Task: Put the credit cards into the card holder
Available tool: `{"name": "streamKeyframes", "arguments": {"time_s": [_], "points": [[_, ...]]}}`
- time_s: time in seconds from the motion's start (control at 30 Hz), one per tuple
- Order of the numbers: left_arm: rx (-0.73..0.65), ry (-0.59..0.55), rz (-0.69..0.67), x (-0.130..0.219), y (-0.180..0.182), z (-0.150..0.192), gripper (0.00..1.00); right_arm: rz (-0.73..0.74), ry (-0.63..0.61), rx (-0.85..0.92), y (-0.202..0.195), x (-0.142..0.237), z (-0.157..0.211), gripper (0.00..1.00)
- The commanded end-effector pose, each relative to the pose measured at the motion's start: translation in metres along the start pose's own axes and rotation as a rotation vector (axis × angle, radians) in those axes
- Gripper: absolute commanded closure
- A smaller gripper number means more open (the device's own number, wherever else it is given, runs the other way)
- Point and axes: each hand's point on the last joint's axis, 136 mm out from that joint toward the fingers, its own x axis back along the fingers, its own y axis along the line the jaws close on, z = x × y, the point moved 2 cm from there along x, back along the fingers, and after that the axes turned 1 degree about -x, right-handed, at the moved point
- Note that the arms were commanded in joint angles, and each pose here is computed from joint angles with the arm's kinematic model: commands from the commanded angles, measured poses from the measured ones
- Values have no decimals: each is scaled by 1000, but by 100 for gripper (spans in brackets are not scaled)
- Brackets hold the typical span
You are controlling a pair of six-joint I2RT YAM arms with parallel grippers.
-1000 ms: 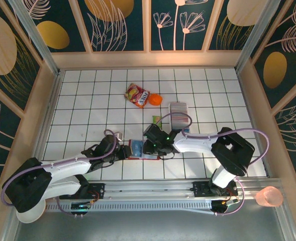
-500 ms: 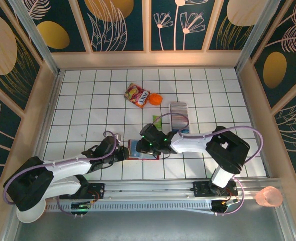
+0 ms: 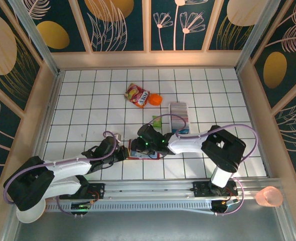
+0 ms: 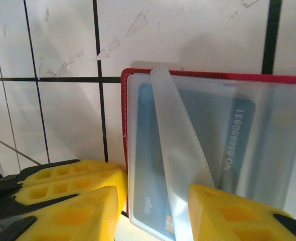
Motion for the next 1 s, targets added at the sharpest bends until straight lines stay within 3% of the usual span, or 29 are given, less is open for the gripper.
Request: {"name": "streamKeyframes", "arguments": {"time_s": [0.0, 0.13, 0.4, 0.63, 0.8, 0.97], "points": [[5, 8, -9, 4, 4, 5, 94, -71, -4, -10, 19, -5, -1, 59], [26, -73, -41, 16, 10, -5, 84, -114, -16, -5, 31, -6, -3, 60], [100, -170, -60, 33, 21, -12, 81, -236, -40, 22, 66, -8, -12, 59], [141, -304, -112, 60, 32, -27, 70, -389, -29, 61, 108, -14, -24, 59], [156, -345, -117, 73, 29, -35, 61, -418, -95, 206, 150, 3, -53, 57], [145, -362, -107, 78, 23, -41, 50, -411, -212, 333, 171, 53, -93, 52]]}}
